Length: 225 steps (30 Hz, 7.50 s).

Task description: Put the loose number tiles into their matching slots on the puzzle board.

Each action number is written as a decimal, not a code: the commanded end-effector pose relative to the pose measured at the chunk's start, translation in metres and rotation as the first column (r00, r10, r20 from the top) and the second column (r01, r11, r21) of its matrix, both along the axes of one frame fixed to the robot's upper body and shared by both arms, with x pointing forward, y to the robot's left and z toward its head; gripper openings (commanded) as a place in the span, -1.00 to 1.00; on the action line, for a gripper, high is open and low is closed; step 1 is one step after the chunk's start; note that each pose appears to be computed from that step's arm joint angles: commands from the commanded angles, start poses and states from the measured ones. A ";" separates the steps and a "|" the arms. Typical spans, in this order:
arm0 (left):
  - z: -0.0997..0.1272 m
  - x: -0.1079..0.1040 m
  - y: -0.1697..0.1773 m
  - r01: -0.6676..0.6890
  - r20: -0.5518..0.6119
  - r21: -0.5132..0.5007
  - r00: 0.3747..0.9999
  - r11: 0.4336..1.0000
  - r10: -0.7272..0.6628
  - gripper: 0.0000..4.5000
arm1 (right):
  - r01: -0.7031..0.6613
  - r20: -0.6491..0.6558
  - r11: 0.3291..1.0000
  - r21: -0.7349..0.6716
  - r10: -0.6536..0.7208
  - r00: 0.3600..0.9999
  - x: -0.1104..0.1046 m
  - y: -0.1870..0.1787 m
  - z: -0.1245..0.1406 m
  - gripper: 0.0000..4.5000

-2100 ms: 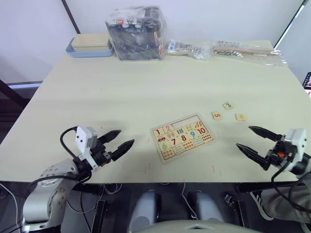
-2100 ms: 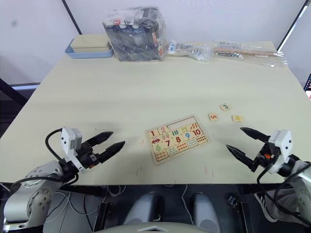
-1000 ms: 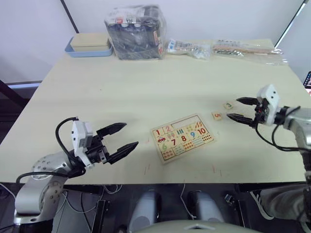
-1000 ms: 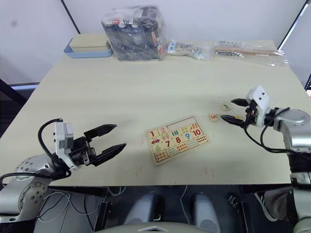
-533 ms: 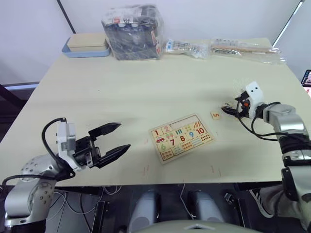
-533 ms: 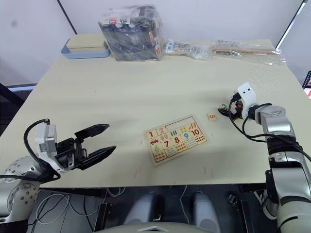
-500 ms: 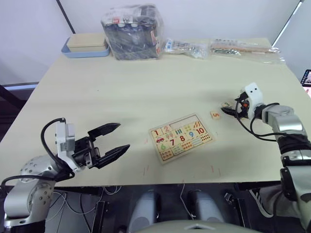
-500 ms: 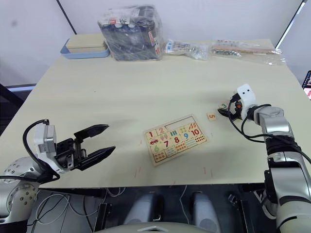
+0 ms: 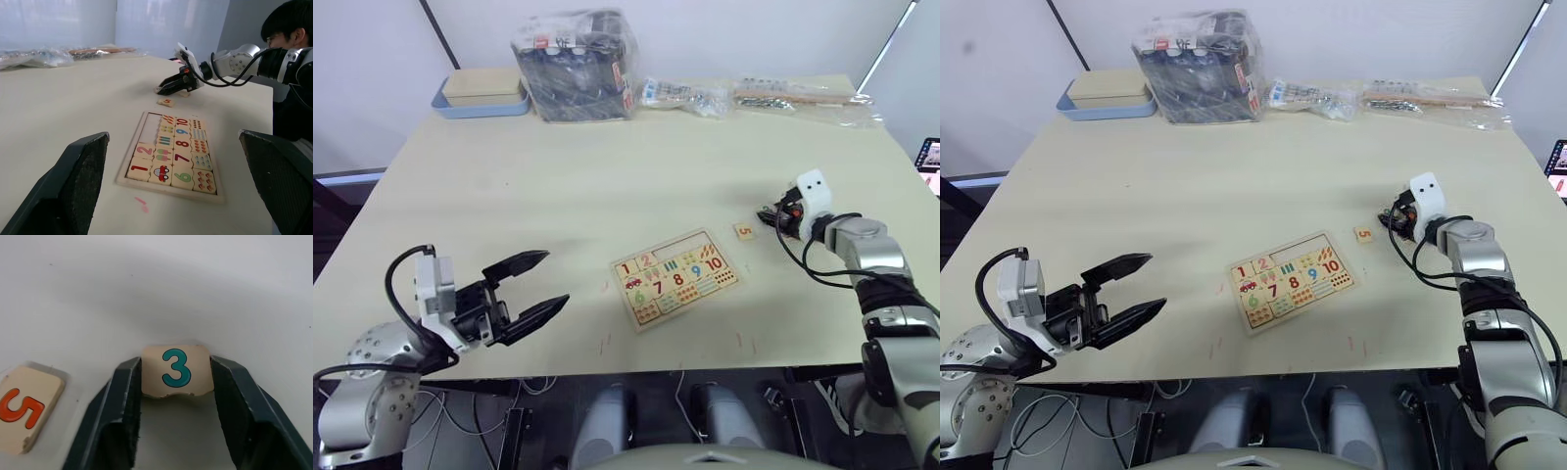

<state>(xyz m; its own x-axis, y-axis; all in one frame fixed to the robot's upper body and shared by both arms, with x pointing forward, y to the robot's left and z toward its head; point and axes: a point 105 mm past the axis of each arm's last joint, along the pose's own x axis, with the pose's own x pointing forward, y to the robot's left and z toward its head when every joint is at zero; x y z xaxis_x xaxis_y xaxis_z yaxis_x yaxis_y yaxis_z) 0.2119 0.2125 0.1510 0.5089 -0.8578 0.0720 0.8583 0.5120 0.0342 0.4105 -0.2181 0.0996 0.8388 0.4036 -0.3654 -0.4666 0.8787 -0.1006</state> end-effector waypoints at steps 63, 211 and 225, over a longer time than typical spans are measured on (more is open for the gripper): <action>-0.007 0.000 -0.002 0.244 -0.026 0.055 0.970 0.968 -0.243 1.00 | -0.757 -0.125 0.644 -0.112 0.746 0.654 -0.143 0.008 0.033 0.97; -0.012 -0.021 0.012 -0.017 -0.009 0.068 1.000 0.998 0.018 1.00 | -0.879 -0.621 0.023 -0.477 0.698 0.355 -0.051 0.219 0.039 -0.60; -0.014 -0.022 0.010 -0.021 -0.011 0.063 1.000 0.998 0.022 1.00 | -0.887 -0.620 0.023 -0.461 0.707 0.340 -0.055 0.223 0.038 -0.60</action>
<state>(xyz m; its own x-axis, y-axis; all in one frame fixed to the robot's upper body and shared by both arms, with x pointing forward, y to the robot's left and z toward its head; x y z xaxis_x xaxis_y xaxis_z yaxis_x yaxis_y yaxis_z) 0.1919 0.2245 0.1256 0.5366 -0.8437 -0.0121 0.8438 0.5366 0.0055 0.3587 0.0006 0.1346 0.0543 0.3222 -0.9451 -0.9095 -0.3748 -0.1800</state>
